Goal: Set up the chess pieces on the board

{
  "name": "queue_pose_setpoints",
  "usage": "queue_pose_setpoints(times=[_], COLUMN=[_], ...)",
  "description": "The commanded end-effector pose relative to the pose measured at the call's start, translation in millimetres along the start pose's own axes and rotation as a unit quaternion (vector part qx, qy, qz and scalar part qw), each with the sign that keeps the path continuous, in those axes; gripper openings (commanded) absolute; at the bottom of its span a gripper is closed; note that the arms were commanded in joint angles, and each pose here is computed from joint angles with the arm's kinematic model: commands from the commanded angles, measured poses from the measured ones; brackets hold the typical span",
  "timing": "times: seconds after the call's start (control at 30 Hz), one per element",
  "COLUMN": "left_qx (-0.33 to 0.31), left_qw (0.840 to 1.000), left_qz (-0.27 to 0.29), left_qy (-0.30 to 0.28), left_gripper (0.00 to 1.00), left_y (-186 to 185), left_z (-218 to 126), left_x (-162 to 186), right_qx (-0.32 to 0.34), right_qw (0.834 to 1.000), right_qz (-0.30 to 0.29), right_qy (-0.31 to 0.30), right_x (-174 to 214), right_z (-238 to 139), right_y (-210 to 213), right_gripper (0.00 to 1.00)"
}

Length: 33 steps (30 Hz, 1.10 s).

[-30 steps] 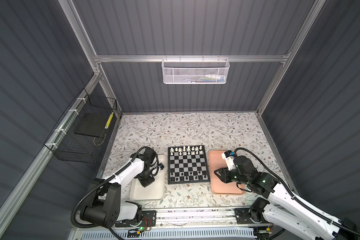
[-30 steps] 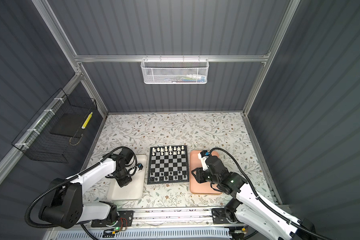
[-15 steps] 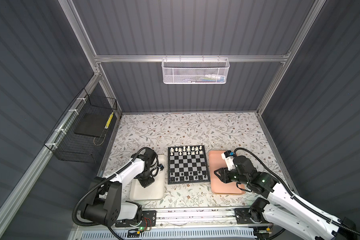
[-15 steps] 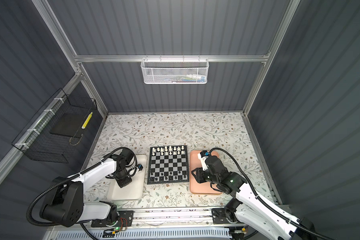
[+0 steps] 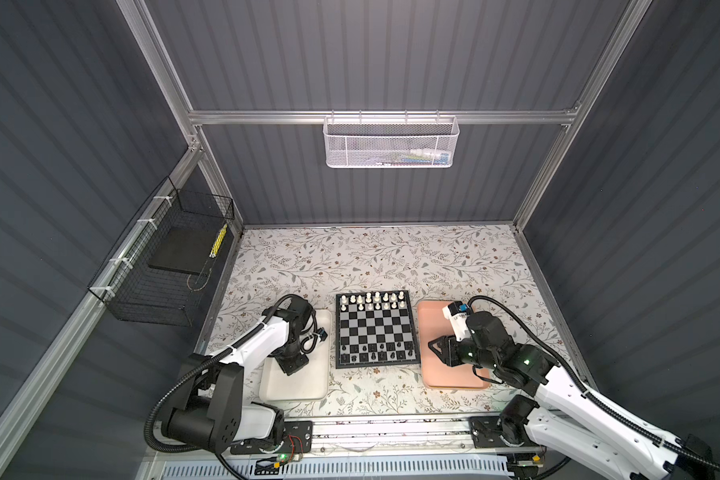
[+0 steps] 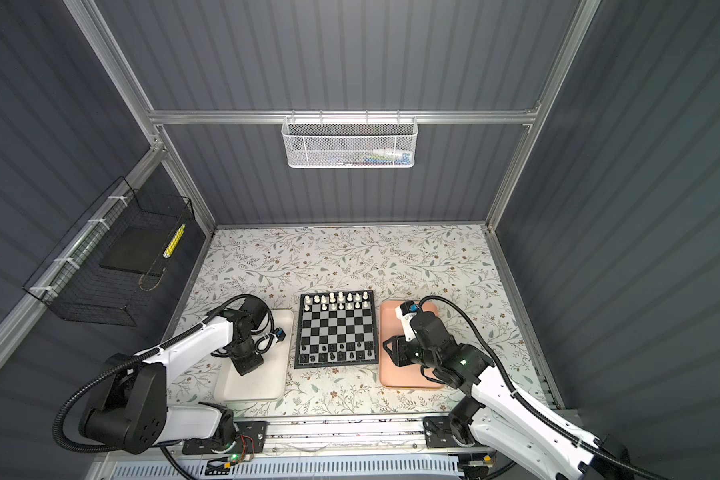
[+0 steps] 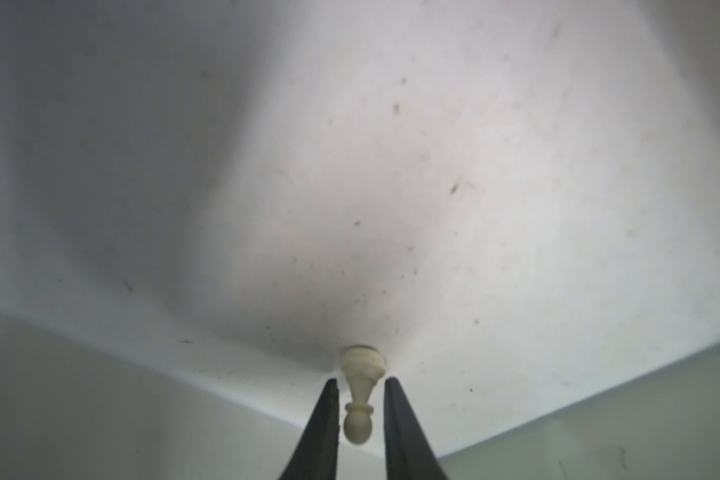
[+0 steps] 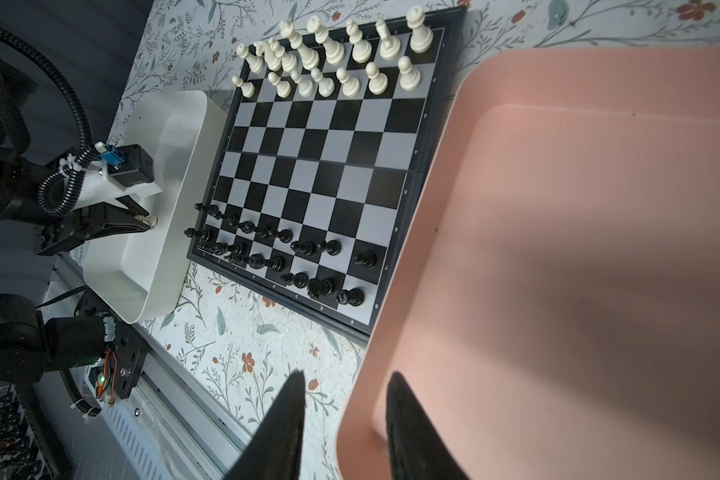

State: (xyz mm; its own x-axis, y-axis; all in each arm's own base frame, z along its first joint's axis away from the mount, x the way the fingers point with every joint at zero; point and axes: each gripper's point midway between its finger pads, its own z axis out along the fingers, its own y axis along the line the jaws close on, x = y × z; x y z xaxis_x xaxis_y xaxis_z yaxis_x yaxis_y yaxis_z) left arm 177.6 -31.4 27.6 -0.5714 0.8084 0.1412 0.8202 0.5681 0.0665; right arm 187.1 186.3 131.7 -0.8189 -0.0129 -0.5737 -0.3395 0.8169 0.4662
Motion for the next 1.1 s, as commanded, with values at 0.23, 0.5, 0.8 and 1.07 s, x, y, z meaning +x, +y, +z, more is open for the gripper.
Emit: queue_pose_setpoints(times=[0.23,0.5,0.8,1.07], left_qx=[-0.004,-0.002,0.001,-0.002], left_qw=[1.000,1.000,1.000,1.000], left_qz=[0.001,-0.002,-0.004,-0.005], left_qy=[-0.007,-0.007,-0.007,-0.008], left_gripper=[0.20,0.17,0.16,0.08], left_y=[1.8,1.5,0.9,2.0], left_z=[-6.5,-5.7,-3.6,-5.1], left_x=[1.0,-0.1,-0.9,-1.2], right_qx=[0.001,0.001,0.003,0.002], right_qw=[1.000,1.000,1.000,1.000], right_qz=[-0.006,-0.005,-0.005,-0.005], right_qy=[-0.001,0.000,0.001,0.001], right_x=[-0.9,-0.3,0.1,0.0], right_z=[-1.6,-0.5,0.2,0.6], right_y=[0.3,-0.4,-1.1,-0.8], right_gripper=[0.36,0.36,0.36,0.36])
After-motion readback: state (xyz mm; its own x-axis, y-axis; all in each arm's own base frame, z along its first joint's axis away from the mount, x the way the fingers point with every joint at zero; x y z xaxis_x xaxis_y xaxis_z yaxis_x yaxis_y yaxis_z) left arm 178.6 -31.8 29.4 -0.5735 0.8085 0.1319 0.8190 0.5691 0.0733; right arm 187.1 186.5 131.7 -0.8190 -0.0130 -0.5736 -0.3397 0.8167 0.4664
